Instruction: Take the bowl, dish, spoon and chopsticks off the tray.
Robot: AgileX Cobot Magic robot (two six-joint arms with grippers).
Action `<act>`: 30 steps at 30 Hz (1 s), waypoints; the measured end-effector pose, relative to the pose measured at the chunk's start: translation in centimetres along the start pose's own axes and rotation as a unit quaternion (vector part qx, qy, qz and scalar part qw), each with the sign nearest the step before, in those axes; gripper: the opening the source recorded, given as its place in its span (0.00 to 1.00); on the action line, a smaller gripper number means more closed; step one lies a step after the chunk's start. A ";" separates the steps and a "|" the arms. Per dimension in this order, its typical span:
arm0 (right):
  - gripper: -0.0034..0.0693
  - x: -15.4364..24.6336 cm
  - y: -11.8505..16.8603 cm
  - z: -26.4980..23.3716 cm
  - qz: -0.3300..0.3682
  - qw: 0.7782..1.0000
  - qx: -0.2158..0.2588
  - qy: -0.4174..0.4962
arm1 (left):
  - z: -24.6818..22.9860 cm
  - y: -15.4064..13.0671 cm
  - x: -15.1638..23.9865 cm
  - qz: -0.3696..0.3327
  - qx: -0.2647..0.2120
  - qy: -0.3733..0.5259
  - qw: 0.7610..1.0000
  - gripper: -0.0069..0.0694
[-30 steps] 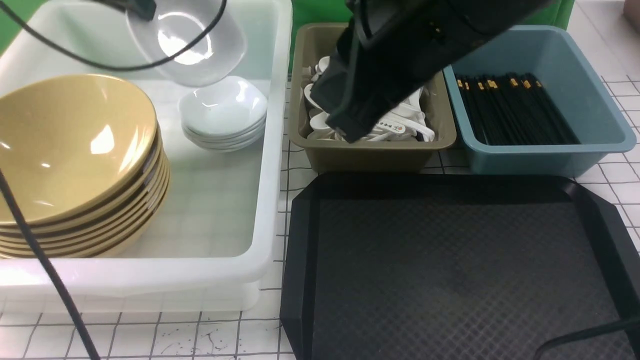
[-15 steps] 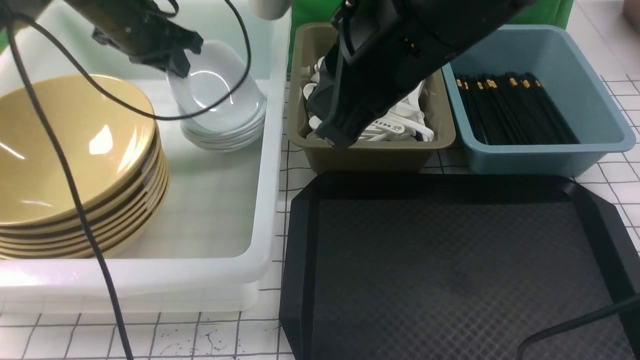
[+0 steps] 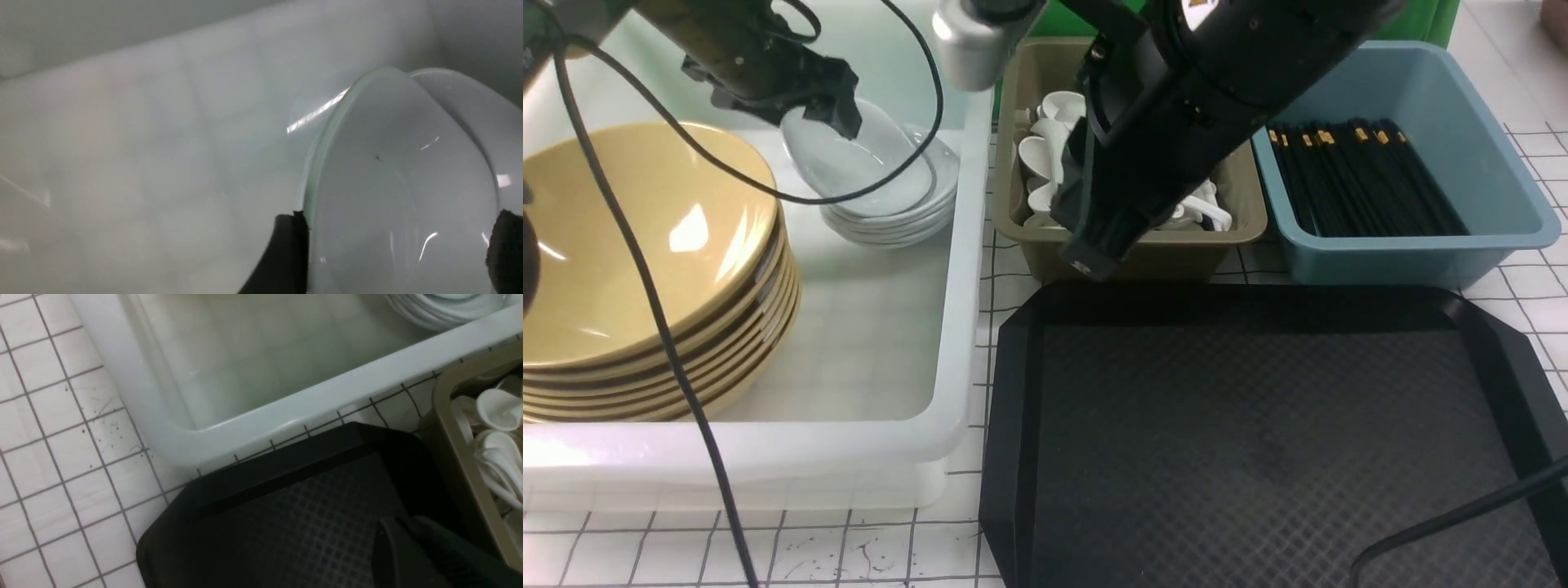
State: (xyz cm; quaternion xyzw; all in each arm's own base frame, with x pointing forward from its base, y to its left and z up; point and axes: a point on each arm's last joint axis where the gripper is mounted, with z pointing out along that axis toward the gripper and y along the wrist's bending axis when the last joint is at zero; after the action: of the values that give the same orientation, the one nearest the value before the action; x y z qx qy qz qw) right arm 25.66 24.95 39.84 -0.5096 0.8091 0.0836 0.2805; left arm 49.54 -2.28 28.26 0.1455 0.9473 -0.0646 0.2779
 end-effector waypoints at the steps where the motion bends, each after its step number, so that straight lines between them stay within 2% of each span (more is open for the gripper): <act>1: 0.15 0.1 0.0 0.0 0.000 1.000 -0.002 0.005 | -0.5 0.0 -0.3 0.002 -0.001 -0.005 1.000 0.85; 5: 0.15 0.4 0.1 0.0 -0.001 1.000 -0.006 0.023 | -3.1 -0.5 -1.5 0.005 -0.003 -0.028 1.000 0.84; 9: 0.15 0.6 -0.1 -0.1 0.001 0.999 0.005 0.033 | -6.3 -1.5 -2.3 -0.002 -0.003 -0.051 0.999 0.69; 13: 0.16 0.9 -0.5 -1.3 0.012 0.999 0.040 0.033 | -10.6 -2.9 -2.3 0.015 -0.011 -0.056 0.998 0.42; 16: 0.16 1.4 -0.4 -3.4 0.021 0.998 0.056 0.016 | -14.4 -4.0 -2.0 0.029 -0.022 -0.073 0.997 0.16; 17: 0.16 1.8 -0.3 -4.0 0.024 0.998 0.058 0.013 | -15.3 -4.2 -1.7 0.030 -0.024 -0.077 0.996 0.13; 24: 0.17 7.0 0.8 -6.8 0.063 0.995 0.077 -0.012 | -19.9 -5.9 2.6 0.022 -0.022 -0.059 0.998 0.08; 30: 0.18 12.8 2.2 -8.3 0.085 0.986 0.113 -0.085 | -22.6 -7.9 10.1 0.001 -0.018 -0.036 0.999 0.08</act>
State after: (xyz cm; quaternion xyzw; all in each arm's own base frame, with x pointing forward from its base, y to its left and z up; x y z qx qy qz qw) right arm 16.56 12.48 39.49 -0.3948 0.8270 0.0581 0.3959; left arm 27.48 -2.78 42.01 0.1391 0.9376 -0.0529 0.3142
